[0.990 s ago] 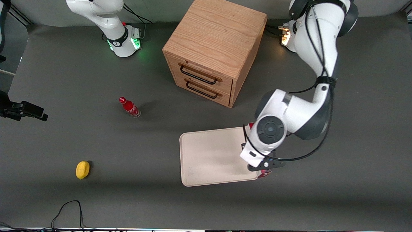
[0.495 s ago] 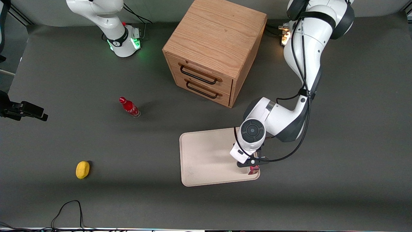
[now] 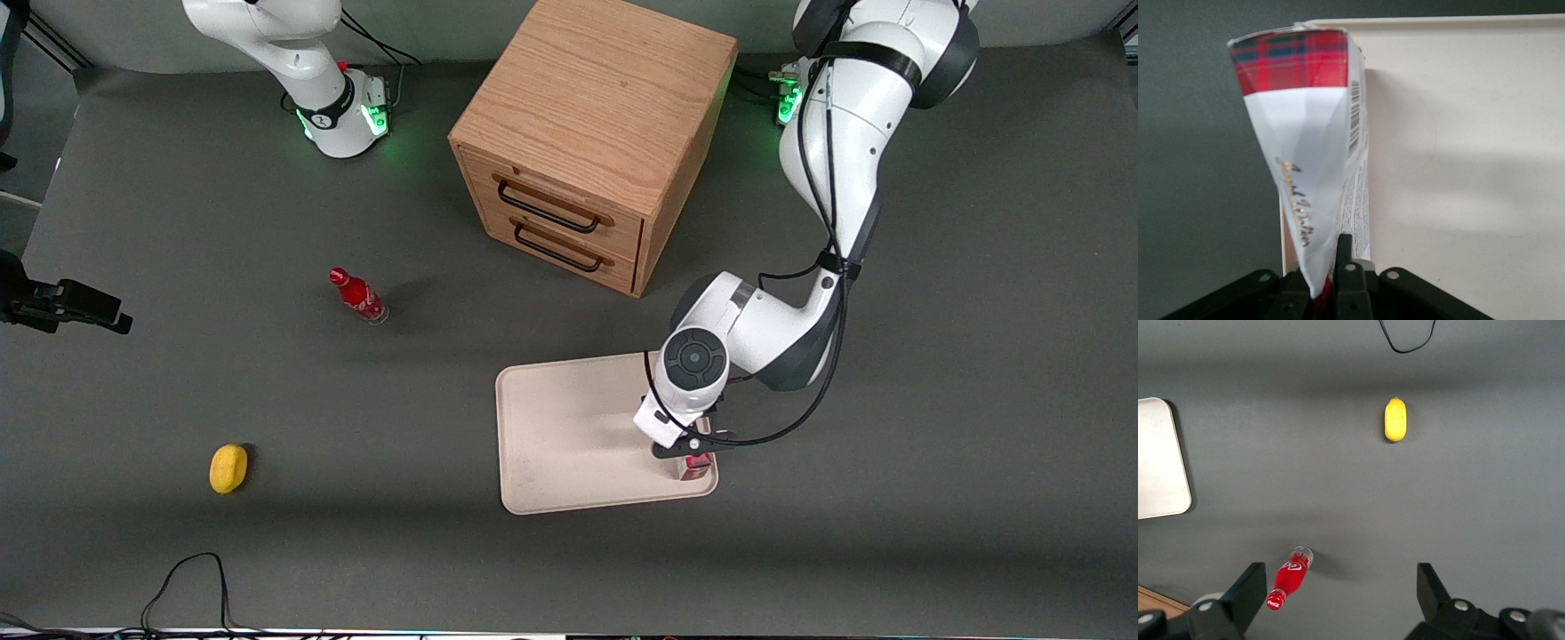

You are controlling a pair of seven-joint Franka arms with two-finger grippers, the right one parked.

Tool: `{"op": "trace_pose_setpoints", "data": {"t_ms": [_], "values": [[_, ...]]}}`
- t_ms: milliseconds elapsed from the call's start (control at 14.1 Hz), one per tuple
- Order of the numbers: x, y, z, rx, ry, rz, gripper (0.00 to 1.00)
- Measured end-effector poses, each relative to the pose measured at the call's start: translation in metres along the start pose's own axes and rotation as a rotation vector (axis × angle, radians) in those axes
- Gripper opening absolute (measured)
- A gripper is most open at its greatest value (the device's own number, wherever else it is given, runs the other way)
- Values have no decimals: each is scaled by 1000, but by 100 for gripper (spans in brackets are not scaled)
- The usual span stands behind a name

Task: Place red cookie box on tray
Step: 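Set the box down on the tray's corner and open the left gripper, then raise the left gripper away from the box on the tray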

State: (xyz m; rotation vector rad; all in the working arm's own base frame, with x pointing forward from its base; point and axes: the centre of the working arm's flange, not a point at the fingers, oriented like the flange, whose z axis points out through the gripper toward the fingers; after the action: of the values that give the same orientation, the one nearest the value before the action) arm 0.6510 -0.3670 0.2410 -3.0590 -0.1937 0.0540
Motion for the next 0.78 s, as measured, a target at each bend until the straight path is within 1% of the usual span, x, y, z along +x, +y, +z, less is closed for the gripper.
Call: {"op": "trace_pose_setpoints", "data": {"t_ms": [141,283,354,424,495,566,636,778], "values": [[2,-2,-2,-3,4,-4,33],[7,-6,-12,-14,21,-13,56],[13,-12,-25,-24,36,-25,65],[20,-23,-46,-42,53,-45,77],[24,-36,-69,-63,64,-68,87],[27,-54,-95,-82,71,-83,99],[28,-75,-120,-90,81,-80,100],[29,-129,-167,-77,98,-55,100]]}}
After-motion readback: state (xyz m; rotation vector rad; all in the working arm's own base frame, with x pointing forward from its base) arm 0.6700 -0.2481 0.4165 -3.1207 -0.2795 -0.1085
